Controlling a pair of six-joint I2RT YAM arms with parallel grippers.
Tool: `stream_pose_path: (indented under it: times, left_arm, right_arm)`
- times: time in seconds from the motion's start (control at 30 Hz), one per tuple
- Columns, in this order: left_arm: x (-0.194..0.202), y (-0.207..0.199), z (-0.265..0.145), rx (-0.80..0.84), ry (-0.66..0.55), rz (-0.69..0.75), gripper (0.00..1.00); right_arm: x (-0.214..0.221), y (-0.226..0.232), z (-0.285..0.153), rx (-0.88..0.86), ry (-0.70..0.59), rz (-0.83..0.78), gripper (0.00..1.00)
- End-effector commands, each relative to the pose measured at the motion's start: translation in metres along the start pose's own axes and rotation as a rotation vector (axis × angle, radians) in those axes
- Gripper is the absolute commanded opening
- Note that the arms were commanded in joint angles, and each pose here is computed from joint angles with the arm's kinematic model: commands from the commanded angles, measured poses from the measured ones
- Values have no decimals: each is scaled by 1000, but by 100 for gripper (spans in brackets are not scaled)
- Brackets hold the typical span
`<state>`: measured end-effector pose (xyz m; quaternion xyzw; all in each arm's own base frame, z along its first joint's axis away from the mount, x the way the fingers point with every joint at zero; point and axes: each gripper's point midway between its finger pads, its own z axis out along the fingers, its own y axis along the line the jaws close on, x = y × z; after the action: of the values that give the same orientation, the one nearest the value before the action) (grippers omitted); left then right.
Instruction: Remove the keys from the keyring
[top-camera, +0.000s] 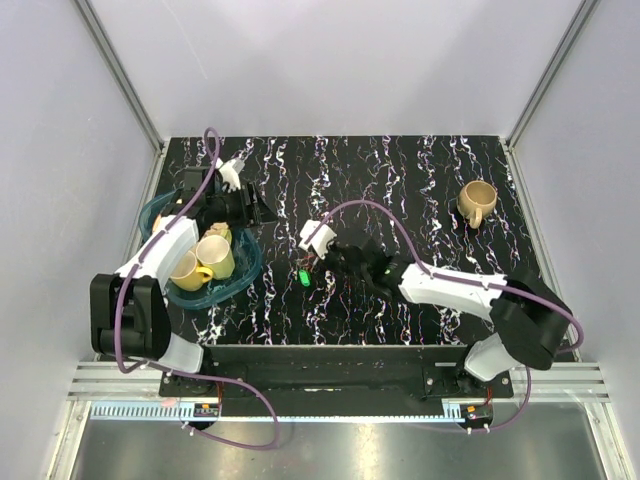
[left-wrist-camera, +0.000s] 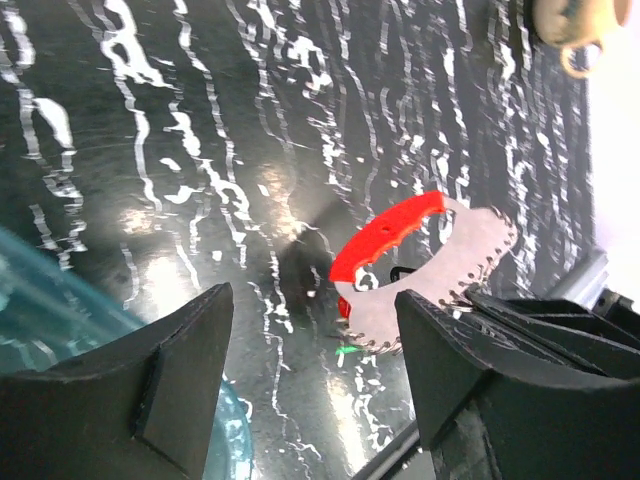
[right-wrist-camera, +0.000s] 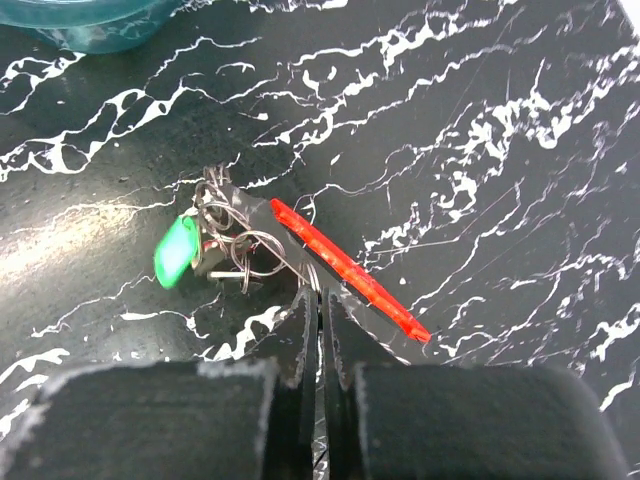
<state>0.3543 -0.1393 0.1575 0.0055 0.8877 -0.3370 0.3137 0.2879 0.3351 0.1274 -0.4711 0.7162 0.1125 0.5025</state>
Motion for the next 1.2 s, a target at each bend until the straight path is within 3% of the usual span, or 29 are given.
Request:
stream_pose_path:
  times: [0.0,0.5,0.67,0.8,0.87,0.9,1.03,1.07,1.13,1.17]
  left_arm:
    - [-10,-42,1,243,21,37,69]
    - [6,-100,2,444,121,-42,70]
    - [9,-104,6,457,129,-169,70]
    - [-2,-127,2,595,82,-208,72]
    - [1,-134,-2,650,109,-315,73]
    - [-6,-141,-6,700,74,-284,72]
    - [1,-148,-5,752,127,-392,72]
    - [-4,-156,-12,809,85,-347,72]
    - [-5,-159,-18,857,102,-438,68]
    - [-9,-168,-30,928,63,-381,65]
  right_arm:
    - [-64,-15,-23,20,-248,-123,0]
    - [-121,-54,-79,222,-522,-167,0]
    - [-133,-59,-94,238,-573,-167,0]
    - [-136,-60,-99,243,-589,-164,0]
    - [-135,-61,-97,247,-585,-164,0]
    - [-137,-62,-98,256,-591,-159,0]
    - [-140,-64,-99,261,-600,-157,0]
    - [-139,-63,-99,261,-599,-157,0]
    - [-134,-61,-98,255,-591,-153,0]
    - [-132,-61,-97,255,-590,-150,0]
